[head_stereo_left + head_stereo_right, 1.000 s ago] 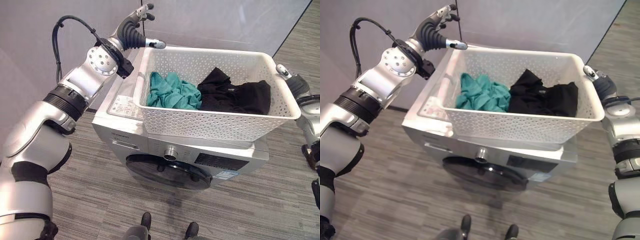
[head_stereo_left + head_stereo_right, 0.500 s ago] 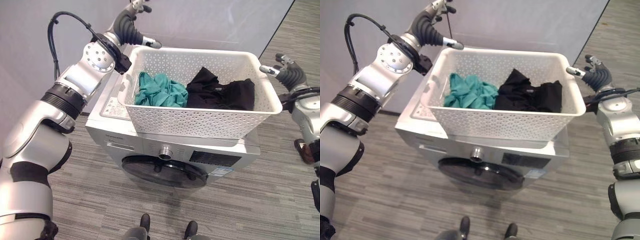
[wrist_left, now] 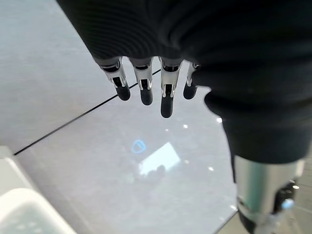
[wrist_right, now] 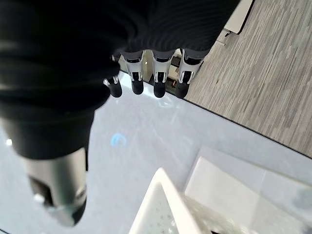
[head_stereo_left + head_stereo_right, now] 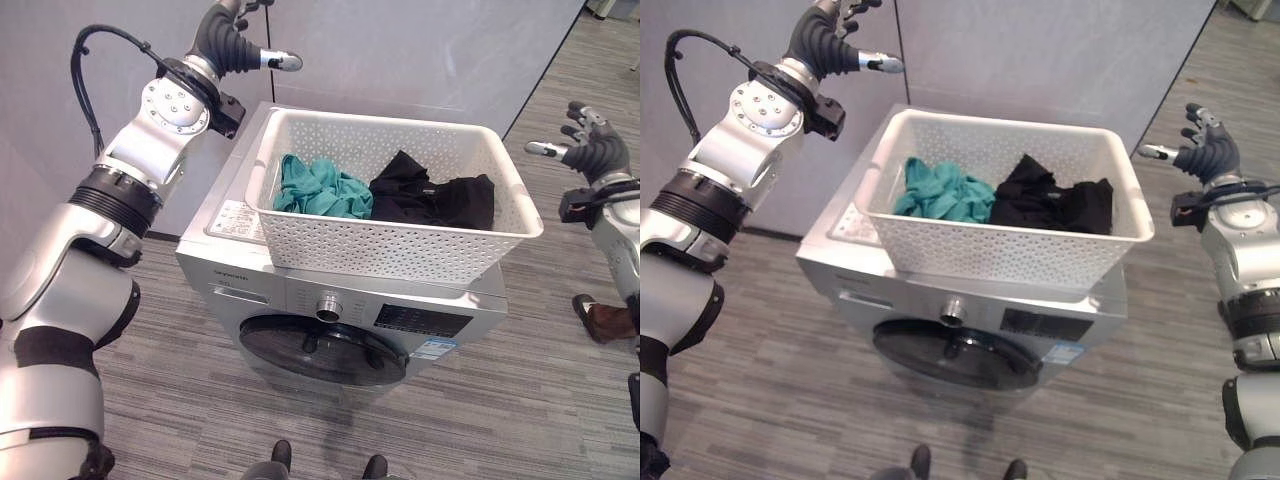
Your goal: Grab the laundry basket,head to the washer,open it,put in the laundry and shut it.
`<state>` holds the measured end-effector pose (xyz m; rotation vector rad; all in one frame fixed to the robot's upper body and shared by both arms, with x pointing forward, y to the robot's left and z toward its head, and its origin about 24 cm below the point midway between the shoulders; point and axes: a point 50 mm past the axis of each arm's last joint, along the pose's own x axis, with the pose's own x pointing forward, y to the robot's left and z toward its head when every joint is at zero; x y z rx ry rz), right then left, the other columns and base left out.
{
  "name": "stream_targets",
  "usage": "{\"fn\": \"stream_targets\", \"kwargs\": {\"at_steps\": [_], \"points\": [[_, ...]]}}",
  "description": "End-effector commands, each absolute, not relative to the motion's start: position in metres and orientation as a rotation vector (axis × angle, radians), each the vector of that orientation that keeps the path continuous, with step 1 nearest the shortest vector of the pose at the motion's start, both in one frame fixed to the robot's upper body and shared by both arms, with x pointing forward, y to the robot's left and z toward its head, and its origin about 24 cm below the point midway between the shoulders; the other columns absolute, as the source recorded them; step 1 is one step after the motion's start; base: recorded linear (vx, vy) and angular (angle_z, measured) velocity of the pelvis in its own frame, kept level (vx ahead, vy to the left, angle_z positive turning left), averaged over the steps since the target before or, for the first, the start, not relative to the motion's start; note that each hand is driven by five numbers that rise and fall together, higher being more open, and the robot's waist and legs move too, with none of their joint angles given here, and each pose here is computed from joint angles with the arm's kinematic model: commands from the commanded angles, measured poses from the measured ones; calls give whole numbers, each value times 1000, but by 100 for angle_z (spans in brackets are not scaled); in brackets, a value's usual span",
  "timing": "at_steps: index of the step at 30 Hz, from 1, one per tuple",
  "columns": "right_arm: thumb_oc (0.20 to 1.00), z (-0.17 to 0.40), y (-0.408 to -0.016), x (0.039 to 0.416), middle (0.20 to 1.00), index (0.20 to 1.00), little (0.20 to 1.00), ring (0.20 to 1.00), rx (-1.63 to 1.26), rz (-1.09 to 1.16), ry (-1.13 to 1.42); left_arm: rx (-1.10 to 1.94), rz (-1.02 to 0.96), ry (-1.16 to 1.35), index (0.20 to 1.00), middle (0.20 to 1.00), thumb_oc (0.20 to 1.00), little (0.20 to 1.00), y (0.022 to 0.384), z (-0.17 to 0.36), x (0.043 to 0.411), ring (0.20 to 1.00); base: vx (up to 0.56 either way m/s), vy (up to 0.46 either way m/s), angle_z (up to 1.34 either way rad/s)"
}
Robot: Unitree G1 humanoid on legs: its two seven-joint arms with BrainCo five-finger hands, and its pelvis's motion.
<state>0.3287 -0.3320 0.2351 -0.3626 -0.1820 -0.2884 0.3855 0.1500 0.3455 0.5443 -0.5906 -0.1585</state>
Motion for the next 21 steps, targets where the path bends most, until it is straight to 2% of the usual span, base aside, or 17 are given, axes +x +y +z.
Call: {"fn": "stream_targets", "kwargs": {"at_steps": [1, 9, 14, 19, 21], "points": [[1000, 262, -349, 303, 1000, 1000, 1000, 1000, -383, -389, -343, 454, -155, -706, 1000, 1000, 1000, 1000, 147, 360, 377, 1000, -29, -34, 7], [1000, 222, -375, 255, 1000, 1000, 1000, 1000, -343, -521, -325, 504, -184, -713, 1000, 1000, 1000, 1000, 165, 333, 360, 1000, -24, -36, 4], [1000, 176, -395, 222, 1000, 1000, 1000, 1000, -319, -658, -217, 437, -265, -765, 1000, 1000, 1000, 1000, 146, 319, 348, 1000, -44, -63, 18], [1000, 130, -382, 205, 1000, 1000, 1000, 1000, -258, -622, -105, 421, -294, -740, 1000, 1000, 1000, 1000, 148, 291, 339, 1000, -25, -40, 16], [1000, 102, -370, 194, 1000, 1000, 1000, 1000, -191, -585, -40, 419, -273, -662, 1000, 1000, 1000, 1000, 167, 265, 335, 1000, -15, -38, 12]]}}
